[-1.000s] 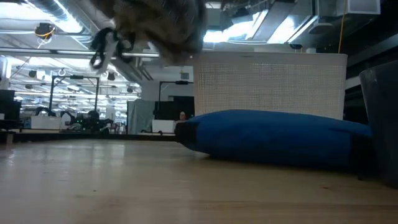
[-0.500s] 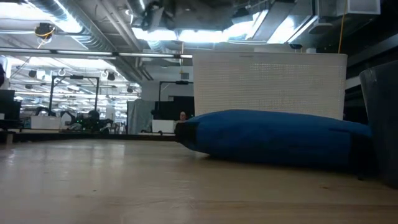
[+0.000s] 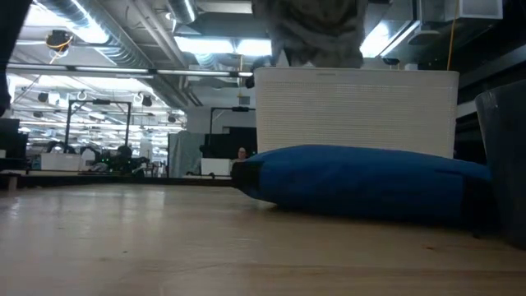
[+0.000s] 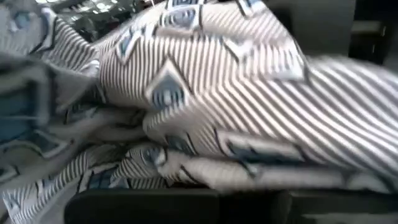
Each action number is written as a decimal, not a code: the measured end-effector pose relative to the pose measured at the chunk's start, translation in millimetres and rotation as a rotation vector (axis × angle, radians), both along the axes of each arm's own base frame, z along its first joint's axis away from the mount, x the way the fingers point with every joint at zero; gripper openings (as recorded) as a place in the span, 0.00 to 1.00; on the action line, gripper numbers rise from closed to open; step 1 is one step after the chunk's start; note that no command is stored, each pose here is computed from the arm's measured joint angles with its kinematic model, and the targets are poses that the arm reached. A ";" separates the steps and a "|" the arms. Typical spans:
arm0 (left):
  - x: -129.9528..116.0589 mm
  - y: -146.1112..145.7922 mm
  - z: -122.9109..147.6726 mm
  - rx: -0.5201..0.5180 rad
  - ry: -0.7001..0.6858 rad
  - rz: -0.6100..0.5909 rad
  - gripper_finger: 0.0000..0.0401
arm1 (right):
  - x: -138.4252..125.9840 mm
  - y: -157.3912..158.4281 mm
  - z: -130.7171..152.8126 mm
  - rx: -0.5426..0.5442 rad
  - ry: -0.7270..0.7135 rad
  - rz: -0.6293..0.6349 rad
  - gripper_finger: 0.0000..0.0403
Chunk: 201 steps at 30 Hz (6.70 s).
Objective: Pick & Place Medicine items
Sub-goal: Put the light blue patient gown into the white bin, then return to Home Position
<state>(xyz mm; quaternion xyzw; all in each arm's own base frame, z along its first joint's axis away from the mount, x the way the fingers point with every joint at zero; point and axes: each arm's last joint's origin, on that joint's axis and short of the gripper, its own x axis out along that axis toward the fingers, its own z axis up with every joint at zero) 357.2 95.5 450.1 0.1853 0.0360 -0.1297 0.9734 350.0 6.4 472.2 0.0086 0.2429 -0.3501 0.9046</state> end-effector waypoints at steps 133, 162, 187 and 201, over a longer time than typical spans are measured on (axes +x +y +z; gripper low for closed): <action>42.0 132.7 -77.5 -0.148 0.203 0.122 0.52 | -75.2 -104.6 -106.4 0.350 0.334 -0.493 0.62; -127.8 22.0 76.3 -0.227 0.088 0.021 0.51 | -91.8 48.1 26.8 -0.079 0.023 0.137 0.62; -233.3 -76.1 47.5 -0.323 0.225 -0.741 0.51 | -105.8 151.8 8.4 0.127 -0.007 0.964 0.62; -296.5 -82.6 -58.1 -0.246 0.109 -0.529 0.51 | -169.4 111.8 -104.5 0.231 -0.352 0.946 0.62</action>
